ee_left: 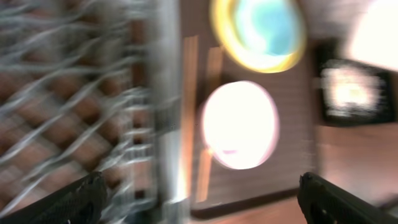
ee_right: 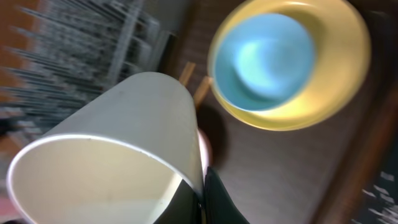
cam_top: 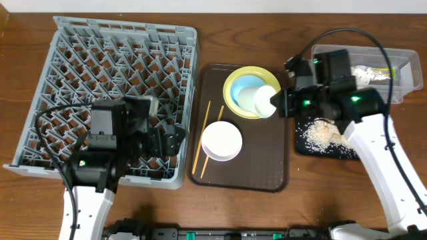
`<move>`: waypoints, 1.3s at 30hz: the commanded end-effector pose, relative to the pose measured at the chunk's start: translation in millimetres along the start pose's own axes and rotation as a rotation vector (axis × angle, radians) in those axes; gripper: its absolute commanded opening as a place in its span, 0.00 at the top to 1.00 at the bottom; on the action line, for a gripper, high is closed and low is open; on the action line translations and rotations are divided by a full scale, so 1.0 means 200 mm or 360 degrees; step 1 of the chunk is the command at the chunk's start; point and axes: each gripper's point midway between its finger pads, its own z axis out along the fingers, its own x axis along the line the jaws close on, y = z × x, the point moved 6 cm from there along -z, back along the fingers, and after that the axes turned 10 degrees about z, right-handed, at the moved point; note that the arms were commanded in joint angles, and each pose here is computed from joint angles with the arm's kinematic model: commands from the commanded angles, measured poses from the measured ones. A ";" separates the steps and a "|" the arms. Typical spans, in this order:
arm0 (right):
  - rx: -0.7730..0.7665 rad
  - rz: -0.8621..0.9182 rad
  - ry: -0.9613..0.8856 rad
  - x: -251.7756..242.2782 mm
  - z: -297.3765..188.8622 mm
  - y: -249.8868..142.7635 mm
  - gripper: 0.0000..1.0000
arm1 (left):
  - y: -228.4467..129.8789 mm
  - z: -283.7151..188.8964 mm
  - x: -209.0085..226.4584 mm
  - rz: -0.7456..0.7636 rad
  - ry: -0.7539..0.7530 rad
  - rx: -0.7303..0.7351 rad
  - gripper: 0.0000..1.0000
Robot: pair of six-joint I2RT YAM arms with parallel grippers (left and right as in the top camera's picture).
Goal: Sort waste into correct bins and load items into the dishwasher
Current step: 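Grasp the pink cup with the right gripper and lift it, then hand the pink cup from the right gripper to the left gripper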
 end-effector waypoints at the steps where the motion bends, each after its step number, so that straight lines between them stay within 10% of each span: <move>1: 0.0206 -0.0032 0.0630 0.16 -0.03 -0.04 0.99 | 0.14 -0.01 -0.23 0.0029 -0.0730 -0.0118 0.02; 11: 0.0345 -0.0238 0.1199 0.38 -0.06 -0.07 0.99 | 0.30 0.05 -0.32 0.0108 -0.1432 -0.0156 0.02; 24: 0.0369 -0.0258 0.1228 0.41 -0.06 -0.08 0.99 | 0.38 0.03 -0.53 0.0314 -0.1636 -0.0181 0.00; 31: 0.0360 -0.0268 0.1227 0.41 -0.06 -0.08 0.99 | 0.38 0.03 -0.56 0.0323 -0.1662 -0.0160 0.23; 39: 0.0375 -0.0245 0.1219 0.41 -0.06 -0.08 0.99 | 0.38 0.03 -0.56 0.0336 -0.1662 -0.0171 0.23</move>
